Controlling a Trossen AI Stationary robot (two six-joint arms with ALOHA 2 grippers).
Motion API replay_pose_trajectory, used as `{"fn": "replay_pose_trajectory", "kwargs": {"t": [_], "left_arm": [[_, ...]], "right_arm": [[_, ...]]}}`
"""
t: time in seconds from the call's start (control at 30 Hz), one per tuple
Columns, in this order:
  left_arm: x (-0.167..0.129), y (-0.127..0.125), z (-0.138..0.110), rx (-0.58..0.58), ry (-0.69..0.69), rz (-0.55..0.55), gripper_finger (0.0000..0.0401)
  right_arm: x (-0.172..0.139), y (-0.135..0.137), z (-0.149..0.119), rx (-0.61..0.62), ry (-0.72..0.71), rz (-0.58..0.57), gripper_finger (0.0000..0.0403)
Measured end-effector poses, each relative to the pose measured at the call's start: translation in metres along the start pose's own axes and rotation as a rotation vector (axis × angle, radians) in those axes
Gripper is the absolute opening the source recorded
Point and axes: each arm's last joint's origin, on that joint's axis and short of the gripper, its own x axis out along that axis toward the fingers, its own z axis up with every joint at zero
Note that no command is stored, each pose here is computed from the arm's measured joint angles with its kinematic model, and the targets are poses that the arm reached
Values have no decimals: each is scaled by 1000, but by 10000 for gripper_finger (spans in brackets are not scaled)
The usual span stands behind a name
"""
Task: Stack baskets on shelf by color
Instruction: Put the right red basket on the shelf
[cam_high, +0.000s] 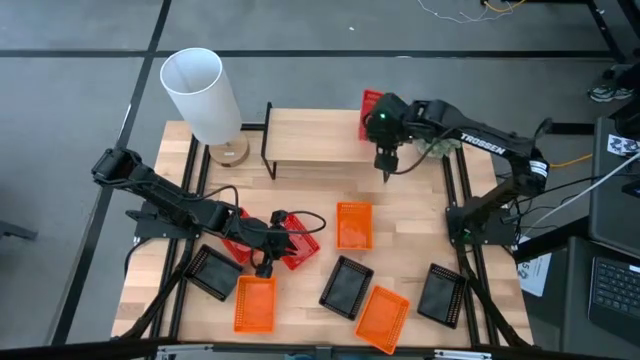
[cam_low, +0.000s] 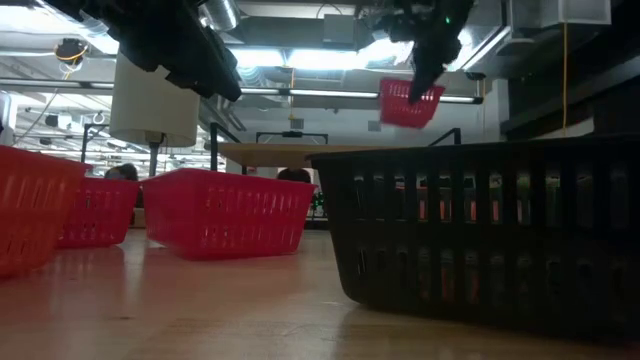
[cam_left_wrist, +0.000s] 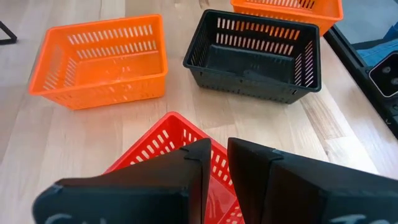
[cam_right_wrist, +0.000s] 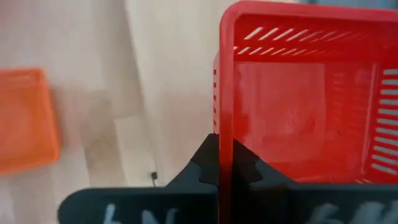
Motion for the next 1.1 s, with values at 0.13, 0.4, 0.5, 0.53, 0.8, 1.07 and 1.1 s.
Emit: {"fn": "replay_pose_trajectory", "kwargs": {"t": [0.13, 0.4, 0.5, 0.53, 0.8, 1.07, 1.1], "left_arm": [[0, 0, 0, 1, 0, 2, 47], [0, 1, 0, 0, -5, 47, 47], [0, 1, 0, 0, -5, 47, 47], [0, 1, 0, 0, -5, 47, 47], [0, 1, 0, -1, -5, 47, 47], [0, 1, 0, -1, -5, 48, 47], [0, 1, 0, -1, -5, 47, 47]], "right_arm": [[16, 2, -11, -108, 24, 101, 0], [41, 6, -26, -100, 74, 129, 0], [43, 6, -24, -97, 53, 121, 6], [43, 6, -24, -96, 49, 120, 9], [39, 3, -20, -91, 25, 108, 58], [3, -3, -4, -45, -12, 97, 100], [-3, -3, -3, -26, -12, 99, 101]]}}
